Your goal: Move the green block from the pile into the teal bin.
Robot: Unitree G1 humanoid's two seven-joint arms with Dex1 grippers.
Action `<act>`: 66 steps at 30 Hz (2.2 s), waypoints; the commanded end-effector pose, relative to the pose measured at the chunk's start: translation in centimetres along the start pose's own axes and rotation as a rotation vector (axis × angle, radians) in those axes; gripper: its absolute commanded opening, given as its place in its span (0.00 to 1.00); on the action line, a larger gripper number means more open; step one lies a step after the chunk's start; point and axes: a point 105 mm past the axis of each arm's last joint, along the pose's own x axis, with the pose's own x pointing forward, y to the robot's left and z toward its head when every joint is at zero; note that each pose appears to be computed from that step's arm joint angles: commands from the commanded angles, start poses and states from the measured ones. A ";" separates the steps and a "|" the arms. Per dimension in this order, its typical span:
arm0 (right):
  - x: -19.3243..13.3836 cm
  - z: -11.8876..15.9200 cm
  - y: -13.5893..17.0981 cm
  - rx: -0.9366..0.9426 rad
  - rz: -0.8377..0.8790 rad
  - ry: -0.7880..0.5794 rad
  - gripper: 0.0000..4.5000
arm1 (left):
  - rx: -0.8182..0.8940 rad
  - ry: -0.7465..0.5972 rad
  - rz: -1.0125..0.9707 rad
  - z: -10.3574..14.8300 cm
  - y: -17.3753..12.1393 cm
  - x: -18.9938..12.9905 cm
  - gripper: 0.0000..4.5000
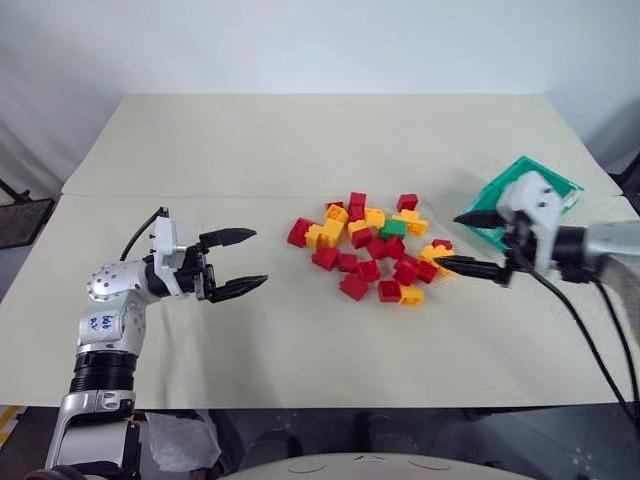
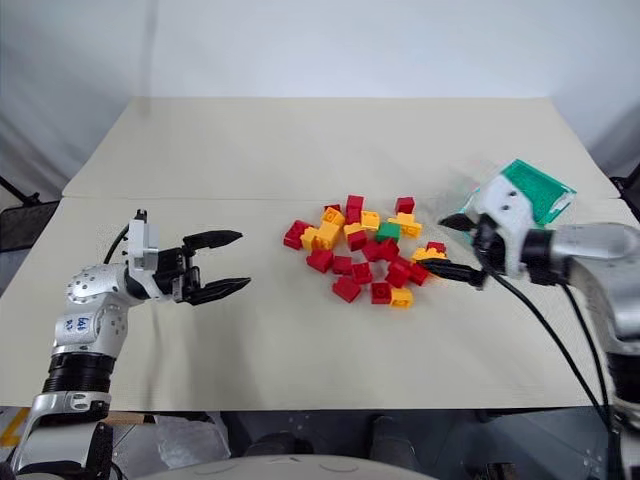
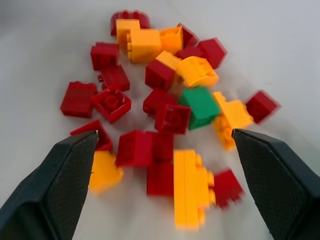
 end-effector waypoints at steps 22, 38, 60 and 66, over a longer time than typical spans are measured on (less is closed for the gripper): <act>10.3 0.1 -2.6 -0.201 0.220 0.323 0.99 | 0.068 -0.038 0.032 1.0 -0.6 0.4 1.00; 10.4 0.2 -2.5 -0.275 0.255 0.460 0.87 | 0.065 -0.037 0.037 0.8 -0.5 0.7 1.00; 1.0 2.9 -7.5 -0.089 -0.115 0.195 0.35 | 0.094 -0.049 -0.071 2.0 -1.0 5.7 1.00; -5.6 1.9 -9.9 -0.022 -0.452 0.147 0.35 | 0.113 -0.005 -0.057 1.8 -0.1 10.5 1.00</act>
